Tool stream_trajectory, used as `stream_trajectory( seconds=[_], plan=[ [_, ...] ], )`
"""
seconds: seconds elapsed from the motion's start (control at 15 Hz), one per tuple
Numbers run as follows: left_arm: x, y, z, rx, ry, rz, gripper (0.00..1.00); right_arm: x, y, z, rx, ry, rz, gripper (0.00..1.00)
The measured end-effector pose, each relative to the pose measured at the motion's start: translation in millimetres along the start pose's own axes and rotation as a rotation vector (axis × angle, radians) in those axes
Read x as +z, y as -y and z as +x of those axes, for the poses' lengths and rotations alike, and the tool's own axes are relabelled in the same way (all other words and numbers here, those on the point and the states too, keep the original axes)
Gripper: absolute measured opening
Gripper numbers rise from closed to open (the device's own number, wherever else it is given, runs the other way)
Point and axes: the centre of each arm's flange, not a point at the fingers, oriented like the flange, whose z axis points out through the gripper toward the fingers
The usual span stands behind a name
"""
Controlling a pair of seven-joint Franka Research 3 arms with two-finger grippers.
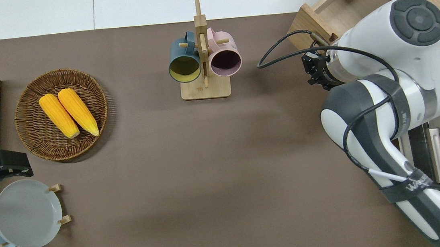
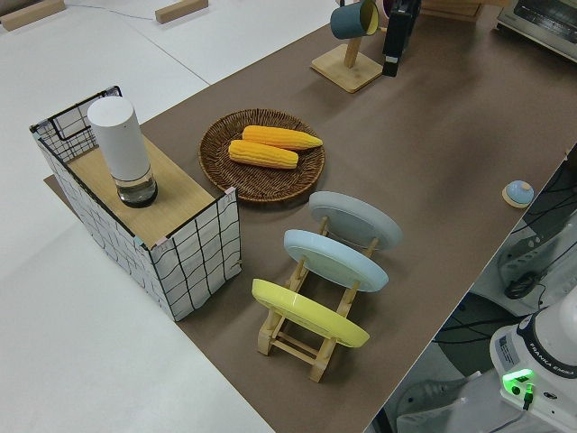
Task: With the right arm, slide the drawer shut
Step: 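Push the drawer front with the right gripper away from the robot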
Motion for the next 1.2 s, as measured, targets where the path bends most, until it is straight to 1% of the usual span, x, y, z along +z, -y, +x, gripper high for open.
stream_trajectory(
  seconds=[0.2, 0.4, 0.87, 1.07, 1.2],
  plan=[
    [0.0, 0.0, 0.0, 0.0, 0.0, 0.0, 1.0, 0.4, -7.3, 25.7, 0.009, -0.006, 0.014, 0.01],
    [0.0, 0.0, 0.0, 0.0, 0.0, 0.0, 1.0, 0.4, -12.7, 47.9, 0.027, -0.022, 0.041, 0.01],
    [0.0, 0.0, 0.0, 0.0, 0.0, 0.0, 1.0, -2.5, -25.4, 89.6, 0.058, -0.051, 0.084, 0.01],
    [0.0, 0.0, 0.0, 0.0, 0.0, 0.0, 1.0, -2.3, -32.4, 110.9, 0.069, -0.07, 0.114, 0.01],
    [0.0, 0.0, 0.0, 0.0, 0.0, 0.0, 1.0, 1.4, -38.6, 124.9, 0.064, -0.081, 0.127, 0.01]
  ],
)
